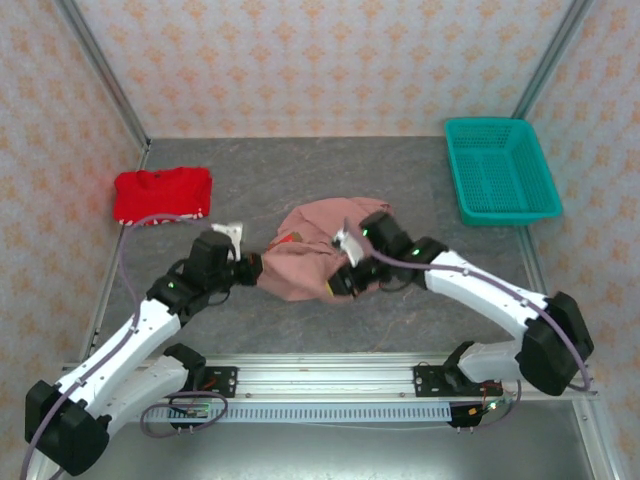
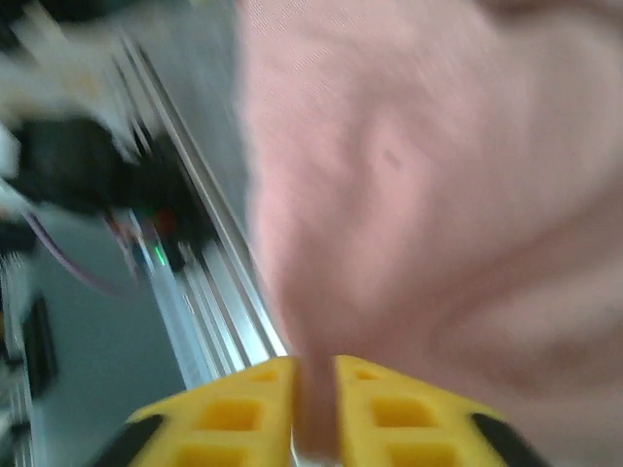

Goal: Fold the inside-out t-shirt
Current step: Turn the T-shirt inside out at the center of the table, then adjust the T-shirt at the center of the table.

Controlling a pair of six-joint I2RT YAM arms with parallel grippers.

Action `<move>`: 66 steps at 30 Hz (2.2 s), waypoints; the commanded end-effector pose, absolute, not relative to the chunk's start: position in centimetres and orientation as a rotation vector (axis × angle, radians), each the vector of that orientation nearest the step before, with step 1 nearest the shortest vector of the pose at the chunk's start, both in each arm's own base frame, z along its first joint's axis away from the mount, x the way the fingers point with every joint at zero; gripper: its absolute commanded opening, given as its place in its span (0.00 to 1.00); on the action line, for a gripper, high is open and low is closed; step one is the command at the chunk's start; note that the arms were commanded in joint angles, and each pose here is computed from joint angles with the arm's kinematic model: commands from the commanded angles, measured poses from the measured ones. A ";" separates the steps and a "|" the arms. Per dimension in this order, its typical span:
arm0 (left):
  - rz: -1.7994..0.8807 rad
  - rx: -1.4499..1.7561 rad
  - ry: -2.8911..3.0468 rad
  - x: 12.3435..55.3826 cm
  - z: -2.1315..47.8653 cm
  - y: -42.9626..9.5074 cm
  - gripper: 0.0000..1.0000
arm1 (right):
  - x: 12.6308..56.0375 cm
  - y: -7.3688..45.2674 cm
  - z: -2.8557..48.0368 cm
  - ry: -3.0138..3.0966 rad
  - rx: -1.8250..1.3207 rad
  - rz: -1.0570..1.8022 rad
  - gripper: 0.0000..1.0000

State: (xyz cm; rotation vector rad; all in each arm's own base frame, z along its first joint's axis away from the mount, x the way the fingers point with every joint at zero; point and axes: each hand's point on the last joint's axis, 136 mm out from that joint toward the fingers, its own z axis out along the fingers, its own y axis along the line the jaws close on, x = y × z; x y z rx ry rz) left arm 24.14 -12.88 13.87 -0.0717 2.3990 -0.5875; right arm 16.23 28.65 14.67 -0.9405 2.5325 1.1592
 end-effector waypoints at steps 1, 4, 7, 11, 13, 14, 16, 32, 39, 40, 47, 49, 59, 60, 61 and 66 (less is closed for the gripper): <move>-0.628 -0.144 2.440 22.2 12.9 -12.4 0.38 | 18.0 27.0 15.5 2.484 -0.877 0.983 0.46; -0.639 -0.207 2.336 24.4 14.1 -12.5 0.64 | 25.6 25.6 17.7 2.377 -0.512 0.855 0.59; -0.670 -0.165 2.360 26.1 13.8 -14.4 0.72 | 30.6 24.3 16.3 2.450 -0.358 0.658 0.58; -0.519 0.019 2.490 26.6 11.1 -17.2 0.74 | 32.8 27.3 13.6 2.479 -0.442 0.590 0.58; -0.462 0.038 2.539 26.8 9.9 -17.7 0.74 | 33.4 28.8 12.4 2.495 -0.497 0.586 0.58; -0.451 0.026 2.549 27.0 9.4 -17.7 0.74 | 33.3 29.4 11.9 2.503 -0.534 0.575 0.58; -0.411 0.016 2.546 27.8 8.7 -17.7 0.74 | 33.0 30.3 10.4 2.525 -0.580 0.558 0.58; -0.580 0.296 2.384 27.0 11.7 -20.9 0.77 | 39.1 32.0 19.7 2.347 -0.483 0.820 0.00; -0.438 0.402 2.583 27.7 7.9 -21.4 0.77 | 42.4 30.5 19.8 2.429 -0.397 0.648 0.45; -0.476 0.407 2.587 27.4 7.8 -21.8 0.76 | 41.8 29.6 19.8 2.430 -0.389 0.617 0.48; -0.478 0.497 2.605 26.5 7.4 -22.5 0.66 | 31.9 24.3 14.9 2.563 -0.354 0.607 0.52; -0.441 0.508 2.577 26.3 8.4 -22.4 0.68 | 28.1 24.2 13.3 2.609 -0.408 0.644 0.52; -0.393 0.527 2.593 24.6 7.8 -23.2 0.64 | 27.7 21.9 10.0 2.603 -0.341 0.473 0.52; -0.389 0.537 2.608 24.8 7.6 -23.5 0.62 | 28.2 22.2 9.9 2.607 -0.334 0.479 0.52; -0.393 0.540 2.621 24.8 7.4 -23.7 0.61 | 28.2 22.6 9.5 2.626 -0.343 0.488 0.52; -0.290 0.554 2.692 25.4 5.3 -23.4 0.59 | 25.5 22.3 6.0 2.743 -0.359 0.418 0.53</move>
